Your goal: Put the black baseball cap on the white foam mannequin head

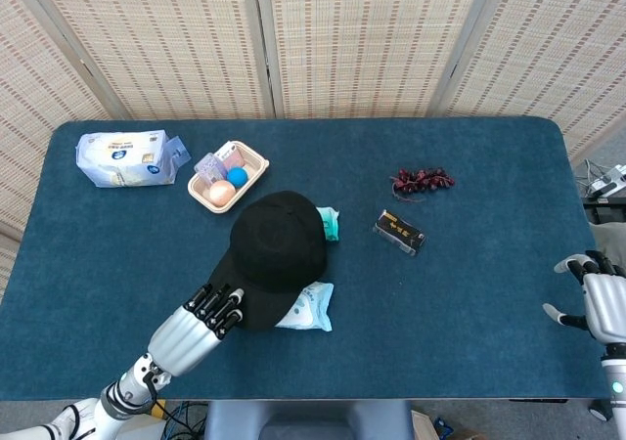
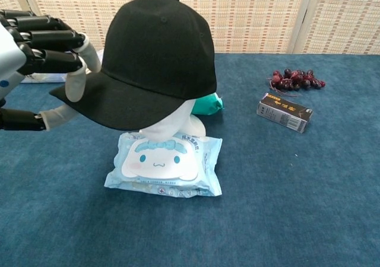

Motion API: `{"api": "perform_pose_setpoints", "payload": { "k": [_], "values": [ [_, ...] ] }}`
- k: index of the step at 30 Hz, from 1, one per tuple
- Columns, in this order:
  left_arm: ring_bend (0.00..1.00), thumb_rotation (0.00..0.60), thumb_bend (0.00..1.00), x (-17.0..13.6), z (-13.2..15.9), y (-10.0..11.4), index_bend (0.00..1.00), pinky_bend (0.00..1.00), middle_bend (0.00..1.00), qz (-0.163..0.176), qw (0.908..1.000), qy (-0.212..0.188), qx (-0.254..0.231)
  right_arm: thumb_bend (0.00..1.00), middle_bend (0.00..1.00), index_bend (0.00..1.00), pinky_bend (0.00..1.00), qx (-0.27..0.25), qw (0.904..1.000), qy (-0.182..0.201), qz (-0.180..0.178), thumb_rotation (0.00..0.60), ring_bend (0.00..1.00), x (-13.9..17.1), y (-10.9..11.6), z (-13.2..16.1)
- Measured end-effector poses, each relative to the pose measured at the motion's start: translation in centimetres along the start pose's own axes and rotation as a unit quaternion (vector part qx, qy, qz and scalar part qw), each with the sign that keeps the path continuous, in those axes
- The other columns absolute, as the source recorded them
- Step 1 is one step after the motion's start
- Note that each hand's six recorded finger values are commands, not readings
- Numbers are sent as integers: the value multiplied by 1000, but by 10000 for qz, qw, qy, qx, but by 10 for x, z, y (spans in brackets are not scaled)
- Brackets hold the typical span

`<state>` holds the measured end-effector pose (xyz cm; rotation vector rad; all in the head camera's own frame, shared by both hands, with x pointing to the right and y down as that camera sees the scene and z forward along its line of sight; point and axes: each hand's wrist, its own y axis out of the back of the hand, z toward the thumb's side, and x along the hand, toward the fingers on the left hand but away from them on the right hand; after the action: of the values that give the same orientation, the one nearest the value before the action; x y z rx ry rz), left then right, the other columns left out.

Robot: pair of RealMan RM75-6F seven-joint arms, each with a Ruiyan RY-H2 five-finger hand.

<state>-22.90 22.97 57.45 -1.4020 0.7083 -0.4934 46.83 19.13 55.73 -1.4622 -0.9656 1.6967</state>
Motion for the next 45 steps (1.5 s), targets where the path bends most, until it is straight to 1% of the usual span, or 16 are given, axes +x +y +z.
{"api": "perform_pose_setpoints", "payload": {
  "k": [3, 5, 9, 14, 21, 26, 31, 39, 45],
  "values": [
    [359, 600, 280, -5, -2, -3, 304, 467, 394, -90, 10000, 35, 11, 47, 322, 394, 282, 1, 10000, -6, -3, 600, 172, 0, 0, 0],
    [357, 600, 263, -8, -4, -4, 292, 465, 386, -138, 9999, 79, -3, 47, 322, 394, 282, 4, 10000, -9, -6, 600, 172, 0, 0, 0],
    [354, 600, 225, -9, -5, -7, 267, 461, 372, -151, 9998, 145, -72, 47, 322, 394, 282, 17, 10000, -13, 0, 600, 172, -1, -1, 0],
    [344, 600, 152, -11, -3, -8, 233, 452, 354, -162, 9996, 185, -130, 47, 322, 394, 282, 6, 10000, -21, -8, 600, 172, -1, 0, 0],
    [301, 600, 80, -17, -4, -11, 186, 427, 303, -260, 9991, 274, -181, 47, 322, 394, 282, 6, 10000, -18, -7, 600, 172, -1, 0, 0],
    [261, 600, 41, -23, -7, -11, 144, 402, 251, -400, 9982, 396, -200, 47, 322, 394, 282, 16, 10000, -17, -6, 600, 172, -1, 0, 0],
    [226, 600, 21, -32, -12, -9, 111, 375, 205, -577, 9966, 556, -211, 47, 322, 394, 282, 20, 10000, -18, -9, 600, 172, -1, 0, 0],
    [194, 600, 0, -44, -21, -6, 66, 354, 161, -788, 9937, 777, -145, 47, 322, 394, 282, 45, 10000, -20, -1, 600, 172, -1, -1, 0],
    [189, 600, 0, -58, -31, 0, 47, 348, 154, -937, 9905, 1003, -124, 47, 322, 394, 282, 60, 10000, -22, -1, 600, 172, -1, -1, 0]
  ]
}}
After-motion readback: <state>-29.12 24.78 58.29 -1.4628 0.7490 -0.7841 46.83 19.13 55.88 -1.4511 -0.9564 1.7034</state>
